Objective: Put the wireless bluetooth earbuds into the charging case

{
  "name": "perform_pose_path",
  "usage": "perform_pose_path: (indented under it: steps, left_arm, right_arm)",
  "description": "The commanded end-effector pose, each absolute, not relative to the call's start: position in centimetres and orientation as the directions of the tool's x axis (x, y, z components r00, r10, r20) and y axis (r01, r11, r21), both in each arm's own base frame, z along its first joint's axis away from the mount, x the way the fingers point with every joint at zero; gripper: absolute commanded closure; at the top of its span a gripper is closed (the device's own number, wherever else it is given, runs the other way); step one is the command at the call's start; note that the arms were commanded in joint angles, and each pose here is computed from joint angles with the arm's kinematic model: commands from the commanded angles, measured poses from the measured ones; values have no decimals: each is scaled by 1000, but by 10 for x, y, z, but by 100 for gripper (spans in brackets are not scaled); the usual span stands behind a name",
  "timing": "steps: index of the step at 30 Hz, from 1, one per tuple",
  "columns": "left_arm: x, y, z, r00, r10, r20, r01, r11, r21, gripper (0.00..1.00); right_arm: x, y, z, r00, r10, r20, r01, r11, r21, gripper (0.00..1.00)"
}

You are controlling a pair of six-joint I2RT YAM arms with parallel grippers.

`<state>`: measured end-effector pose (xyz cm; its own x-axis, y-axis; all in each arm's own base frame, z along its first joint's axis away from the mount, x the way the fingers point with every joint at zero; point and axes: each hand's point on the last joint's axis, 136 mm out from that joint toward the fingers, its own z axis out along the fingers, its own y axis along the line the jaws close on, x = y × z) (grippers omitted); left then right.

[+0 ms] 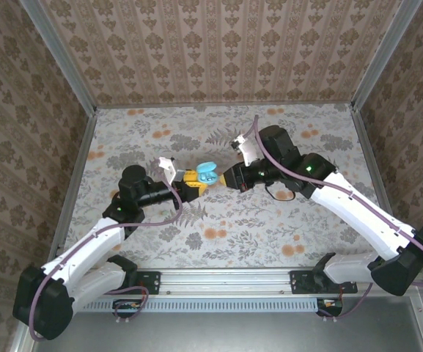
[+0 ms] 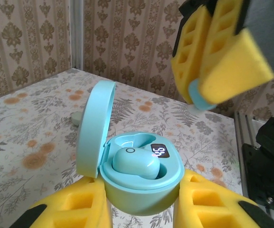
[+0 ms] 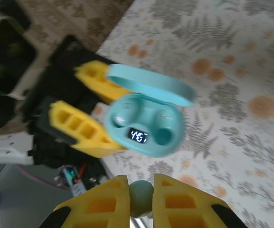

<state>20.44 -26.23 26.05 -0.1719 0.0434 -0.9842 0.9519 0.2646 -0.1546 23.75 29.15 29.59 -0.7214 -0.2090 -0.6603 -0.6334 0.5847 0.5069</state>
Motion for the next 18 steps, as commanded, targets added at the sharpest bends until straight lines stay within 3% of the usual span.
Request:
perform_pose_path:
  steps: [1,18]
  left_arm:
    - [195,-267,290,-112,-6,-994,974,197,-111,89]
    - [181,-268,294,-131,-15,-991,982,137,-131,90]
  right_arm:
    - [230,312,326,-648,-215,-731,-725,469,504,87]
    - [240,317,307,-637,-228,-736,-728,491,478,87]
